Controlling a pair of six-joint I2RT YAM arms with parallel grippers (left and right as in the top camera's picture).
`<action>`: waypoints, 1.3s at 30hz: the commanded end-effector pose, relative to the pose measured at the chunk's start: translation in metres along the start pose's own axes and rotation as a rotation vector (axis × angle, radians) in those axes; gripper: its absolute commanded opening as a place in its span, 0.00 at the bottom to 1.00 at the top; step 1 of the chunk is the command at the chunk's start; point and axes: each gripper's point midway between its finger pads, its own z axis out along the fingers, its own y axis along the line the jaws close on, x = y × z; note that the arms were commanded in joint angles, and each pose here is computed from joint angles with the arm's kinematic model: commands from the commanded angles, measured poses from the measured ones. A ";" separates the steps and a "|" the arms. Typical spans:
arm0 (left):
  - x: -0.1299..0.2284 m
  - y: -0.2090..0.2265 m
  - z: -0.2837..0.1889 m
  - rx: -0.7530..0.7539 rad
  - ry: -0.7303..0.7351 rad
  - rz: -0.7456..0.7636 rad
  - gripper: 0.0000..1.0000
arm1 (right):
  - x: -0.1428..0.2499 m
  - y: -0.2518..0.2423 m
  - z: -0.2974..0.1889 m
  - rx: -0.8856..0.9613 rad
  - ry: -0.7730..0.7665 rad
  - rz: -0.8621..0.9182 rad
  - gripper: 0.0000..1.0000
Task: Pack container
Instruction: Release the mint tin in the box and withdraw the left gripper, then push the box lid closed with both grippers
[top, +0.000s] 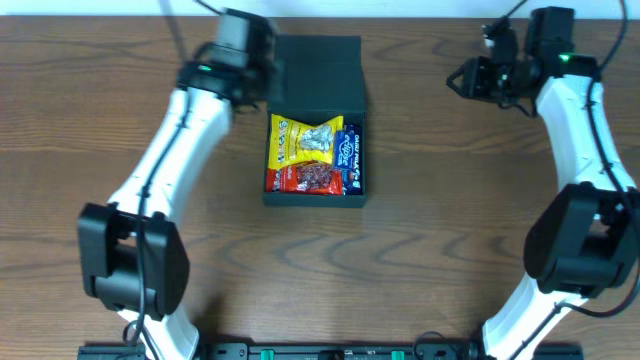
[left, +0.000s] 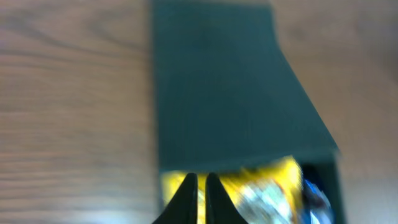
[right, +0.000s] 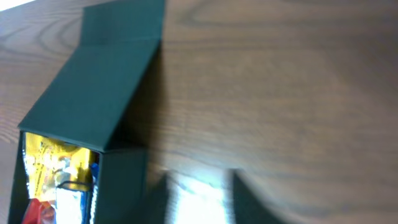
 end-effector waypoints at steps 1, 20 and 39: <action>-0.021 0.032 0.003 0.000 -0.049 -0.106 0.06 | 0.004 0.031 0.017 -0.071 0.009 -0.085 0.01; 0.043 0.064 0.126 0.304 0.220 -0.534 0.06 | 0.060 0.051 0.148 -0.356 0.200 0.124 0.01; 0.034 0.011 0.115 0.557 0.237 -0.465 0.06 | 0.052 0.124 0.133 -0.806 0.153 -0.048 0.02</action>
